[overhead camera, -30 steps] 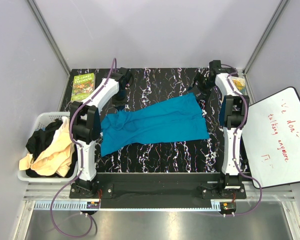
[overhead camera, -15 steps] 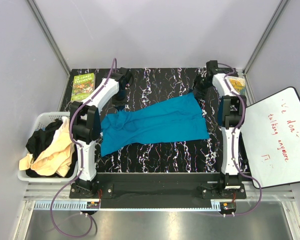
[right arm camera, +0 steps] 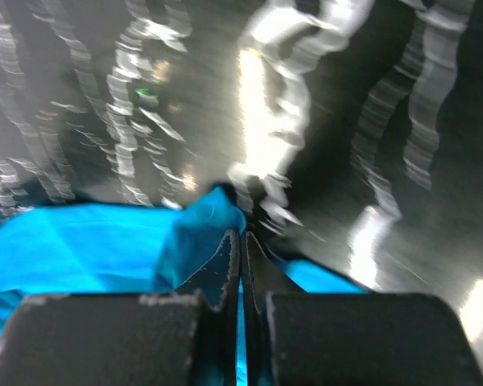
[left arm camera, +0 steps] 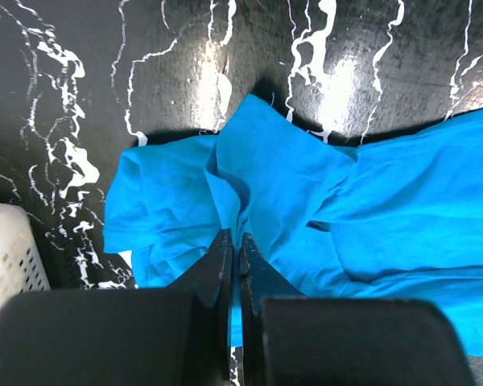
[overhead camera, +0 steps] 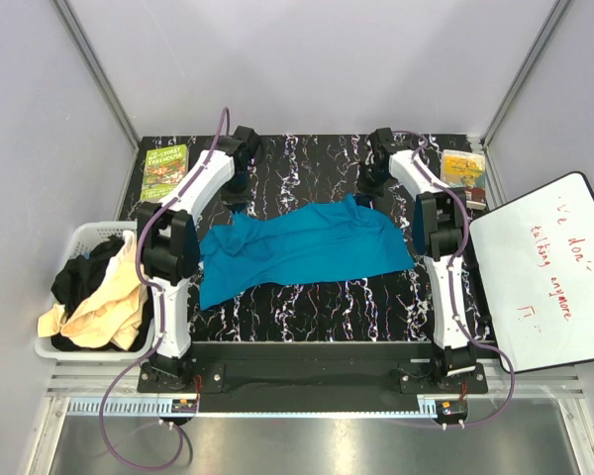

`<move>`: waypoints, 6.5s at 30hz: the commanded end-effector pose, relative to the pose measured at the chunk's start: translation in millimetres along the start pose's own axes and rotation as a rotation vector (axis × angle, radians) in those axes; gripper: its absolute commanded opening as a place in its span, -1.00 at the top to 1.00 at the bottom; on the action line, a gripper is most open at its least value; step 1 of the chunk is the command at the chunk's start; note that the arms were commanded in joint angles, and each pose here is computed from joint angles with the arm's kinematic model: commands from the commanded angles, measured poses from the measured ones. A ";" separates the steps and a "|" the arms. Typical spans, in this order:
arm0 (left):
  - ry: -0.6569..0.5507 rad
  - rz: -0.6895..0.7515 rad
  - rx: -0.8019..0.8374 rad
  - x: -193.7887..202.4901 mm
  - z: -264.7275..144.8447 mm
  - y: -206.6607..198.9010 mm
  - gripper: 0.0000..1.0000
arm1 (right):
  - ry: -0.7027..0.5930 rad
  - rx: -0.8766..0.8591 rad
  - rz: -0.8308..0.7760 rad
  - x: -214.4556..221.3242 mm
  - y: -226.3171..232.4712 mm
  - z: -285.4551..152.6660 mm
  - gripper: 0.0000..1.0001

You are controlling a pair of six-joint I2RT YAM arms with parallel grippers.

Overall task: Fold and stack the t-shirts
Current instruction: Flatten out the tshirt

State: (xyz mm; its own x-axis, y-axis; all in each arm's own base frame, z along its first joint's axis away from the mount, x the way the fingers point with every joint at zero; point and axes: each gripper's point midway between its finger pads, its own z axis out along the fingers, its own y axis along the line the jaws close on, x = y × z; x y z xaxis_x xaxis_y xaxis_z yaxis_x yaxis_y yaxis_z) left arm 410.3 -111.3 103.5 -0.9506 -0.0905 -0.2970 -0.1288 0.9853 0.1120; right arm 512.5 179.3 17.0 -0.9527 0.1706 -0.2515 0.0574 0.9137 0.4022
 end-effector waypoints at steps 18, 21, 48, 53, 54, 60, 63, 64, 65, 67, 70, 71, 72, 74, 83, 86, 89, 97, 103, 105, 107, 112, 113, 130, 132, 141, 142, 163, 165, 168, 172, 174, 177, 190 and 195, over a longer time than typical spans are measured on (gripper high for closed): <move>-0.557 -0.197 0.132 -99.5 -200.8 44.9 1.00 | -0.613 0.146 -0.077 -83.5 23.7 -276.8 1.00; -0.624 -0.219 0.139 -96.2 -230.8 57.1 1.00 | -0.664 0.131 -0.085 -77.7 31.0 -306.8 1.00; -1.148 -0.129 0.435 14.9 -454.0 116.0 1.00 | -1.162 -0.062 -0.241 93.3 68.6 -555.3 1.00; -1.132 -0.142 0.406 -28.4 -444.9 98.5 1.00 | -1.118 -0.010 -0.200 76.7 56.8 -526.1 1.00; -1.135 -0.144 0.406 -36.5 -444.2 95.3 1.00 | -1.115 -0.006 -0.195 68.2 56.5 -519.3 1.00; -0.912 -0.098 0.387 -101.7 -344.0 46.7 1.00 | -1.007 0.081 -0.156 13.8 36.2 -429.1 1.00; -0.794 -0.094 0.349 -127.5 -280.9 37.1 1.00 | -0.919 0.143 -0.151 -16.3 18.6 -364.2 1.00; -0.775 -0.093 0.349 -134.3 -268.7 36.0 1.00 | -0.893 0.157 -0.143 -24.8 12.7 -348.6 1.00; -0.725 -0.093 0.349 -143.3 -241.4 29.3 1.00 | -0.870 0.173 -0.136 -33.2 7.5 -333.9 1.00; -0.701 -0.117 0.336 -157.7 -218.7 35.2 1.00 | -0.820 0.217 -0.118 -61.9 -7.8 -294.8 1.00; -0.624 -0.148 0.293 -180.7 -156.2 36.5 1.00 | -0.768 0.271 -0.098 -99.8 -28.0 -249.8 1.00; -0.631 -0.156 0.299 -187.2 -153.7 36.6 1.00 | -0.765 0.288 -0.088 -108.8 -33.3 -241.7 1.00; -0.623 -0.166 0.298 -191.7 -144.7 39.3 1.00 | -0.733 0.313 -0.072 -117.0 -44.2 -217.2 1.00; -0.614 -0.176 0.317 -198.8 -131.7 35.4 1.00 | -0.779 0.310 -0.061 -141.0 -41.4 -225.0 1.00; -0.443 -0.126 0.404 -175.9 -62.1 1.6 1.00 | -0.706 0.343 -0.041 -155.0 -55.0 -189.1 1.00; -0.354 -0.079 0.403 -152.5 -33.7 -12.3 1.00 | -0.675 0.334 -0.040 -145.2 -56.5 -182.4 1.00; -0.308 -0.078 0.371 -138.4 -18.0 -12.1 1.00 | -0.659 0.340 -0.043 -137.0 -58.9 -182.7 1.00; -0.445 -0.162 0.284 -171.8 -52.5 20.2 1.00 | -0.636 0.313 -0.041 -121.4 -55.4 -184.2 1.00; -0.391 -0.120 0.322 -141.6 -62.1 16.4 1.00 | -0.601 0.279 -0.018 -94.8 -52.8 -190.8 1.00; -0.368 -0.100 0.314 -123.7 -64.3 15.8 1.00 | -0.570 0.269 -0.010 -77.3 -53.6 -189.6 1.00; -0.283 -0.073 0.300 -93.2 -44.8 12.6 1.00 | -0.535 0.266 -0.001 -59.3 -57.9 -184.7 1.00; -0.156 -0.040 0.272 -36.1 -24.2 10.9 1.00 | -0.427 0.256 0.018 -18.1 -68.7 -162.9 1.00; -0.141 -0.039 0.267 -29.5 -21.8 10.5 1.00 | -0.390 0.264 0.030 -5.8 -74.8 -153.6 1.00; -0.423 -0.089 0.222 -64.5 -139.7 26.2 1.00 | -0.550 0.141 -0.028 -18.5 -22.9 -249.6 1.00; -0.454 -0.070 0.255 -55.5 -163.3 22.2 1.00 | -0.604 0.092 -0.048 -10.1 -6.5 -284.6 1.00; -0.578 0.047 0.395 -5.4 -242.4 11.2 1.00 | -0.769 0.047 -0.083 39.6 10.3 -375.4 1.00; -0.590 0.035 0.354 -11.2 -240.7 17.7 1.00 | -0.765 0.063 -0.078 39.9 6.5 -372.0 1.00; -0.245 -0.216 0.306 -149.0 -1.1 43.5 -0.98 | -0.433 0.250 -0.002 -83.3 -67.6 -127.5 1.00; -0.264 -0.196 0.332 -143.2 -17.6 42.7 -0.98 | -0.441 0.248 0.005 -94.9 -67.7 -123.0 1.00; -0.161 -0.138 0.320 -102.7 -0.1 35.4 -0.96 | -0.440 0.235 0.043 -104.3 -73.4 -117.8 1.00; -0.128 -0.064 0.349 -82.9 1.7 8.1 -0.87 | -0.427 0.193 0.062 -108.2 -70.8 -110.4 1.00; -0.122 -0.040 0.342 -80.0 4.9 -2.1 -0.85 | -0.423 0.191 0.071 -109.6 -73.7 -106.7 1.00; -0.097 -0.028 0.314 -73.7 15.1 -13.2 -0.82 | -0.409 0.184 0.078 -107.9 -76.2 -101.7 1.00; -0.078 -0.123 0.077 -82.9 54.6 14.7 -0.62 | -0.387 0.151 0.096 -106.9 -81.6 -95.6 1.00; -0.057 -0.128 0.070 -84.0 71.4 11.5 0.18 | -0.379 0.151 0.103 -104.8 -85.0 -93.2 1.00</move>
State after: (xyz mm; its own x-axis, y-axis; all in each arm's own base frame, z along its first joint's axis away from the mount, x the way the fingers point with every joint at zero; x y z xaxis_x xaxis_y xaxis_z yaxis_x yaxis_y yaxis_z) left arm 494.1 -83.9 55.2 -0.9312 -0.1897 -0.3114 -0.1975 0.9803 -0.0064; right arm 571.6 49.6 79.5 -0.7828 0.3476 -0.5161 0.2237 0.9312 0.2879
